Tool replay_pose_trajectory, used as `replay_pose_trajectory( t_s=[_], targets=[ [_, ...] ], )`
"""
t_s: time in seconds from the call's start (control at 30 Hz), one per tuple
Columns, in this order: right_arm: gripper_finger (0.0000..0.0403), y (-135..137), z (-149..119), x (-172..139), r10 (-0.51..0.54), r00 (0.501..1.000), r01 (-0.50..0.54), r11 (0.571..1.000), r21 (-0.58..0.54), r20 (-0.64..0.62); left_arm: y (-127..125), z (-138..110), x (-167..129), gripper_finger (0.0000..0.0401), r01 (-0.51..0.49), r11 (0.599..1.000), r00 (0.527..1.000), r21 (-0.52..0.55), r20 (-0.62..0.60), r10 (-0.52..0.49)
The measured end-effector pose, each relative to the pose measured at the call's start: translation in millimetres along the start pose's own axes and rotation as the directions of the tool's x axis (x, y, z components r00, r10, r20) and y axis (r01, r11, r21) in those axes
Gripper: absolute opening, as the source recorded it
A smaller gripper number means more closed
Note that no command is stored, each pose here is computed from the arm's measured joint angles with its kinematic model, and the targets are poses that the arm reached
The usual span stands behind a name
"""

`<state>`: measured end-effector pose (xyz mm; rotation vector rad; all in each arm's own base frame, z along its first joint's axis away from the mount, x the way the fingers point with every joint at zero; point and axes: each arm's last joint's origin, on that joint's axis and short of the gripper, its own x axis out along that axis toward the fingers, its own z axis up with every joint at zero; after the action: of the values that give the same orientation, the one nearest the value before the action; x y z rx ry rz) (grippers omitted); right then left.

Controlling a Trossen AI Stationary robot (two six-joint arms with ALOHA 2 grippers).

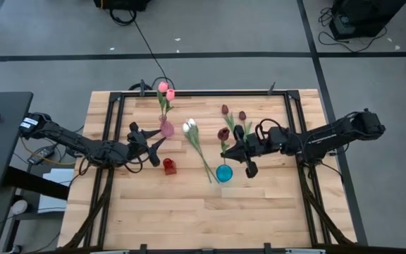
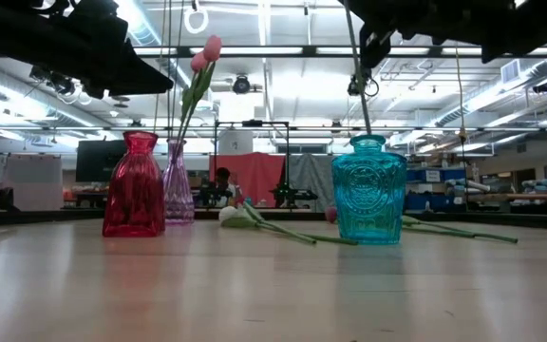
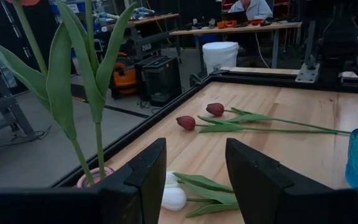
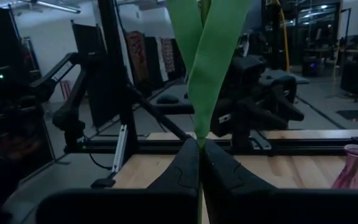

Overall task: Sort flowers into vase by color
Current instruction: Put the left red flower into the blue vase, then put the right red flower into the blue vase

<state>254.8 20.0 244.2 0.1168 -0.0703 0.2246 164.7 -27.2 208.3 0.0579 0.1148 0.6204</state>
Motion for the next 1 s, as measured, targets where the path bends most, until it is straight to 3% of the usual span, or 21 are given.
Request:
replay_pose_trajectory(
  t_s=[0.33, 0.53, 0.8, 1.0],
  targets=[
    [0.0012, 1, -12, -5, 0.024, 1.000, -0.024, 1.000, -0.002, 0.009, 1, 0, 0, 0.0170, -0.038, 0.999, 0.999, 0.001, 0.001, 0.038],
    [0.0017, -2, -33, -3, -0.005, 1.000, 0.005, 1.000, 0.015, -0.028, 3, 0, 0, 0.0170, -0.103, 0.994, 0.995, 0.024, 0.005, 0.103],
    [0.0109, -8, -52, -2, -0.086, 0.982, 0.100, 0.992, 0.075, -0.170, 4, 3, 0, 0.0170, -0.136, 0.988, 0.991, 0.068, 0.021, 0.135],
    [0.0172, -9, -44, -23, -0.112, 0.934, 0.175, 0.971, 0.162, -0.339, 4, 3, 0, 0.0170, -0.144, 0.987, 0.990, 0.076, 0.022, 0.143]
  ],
)
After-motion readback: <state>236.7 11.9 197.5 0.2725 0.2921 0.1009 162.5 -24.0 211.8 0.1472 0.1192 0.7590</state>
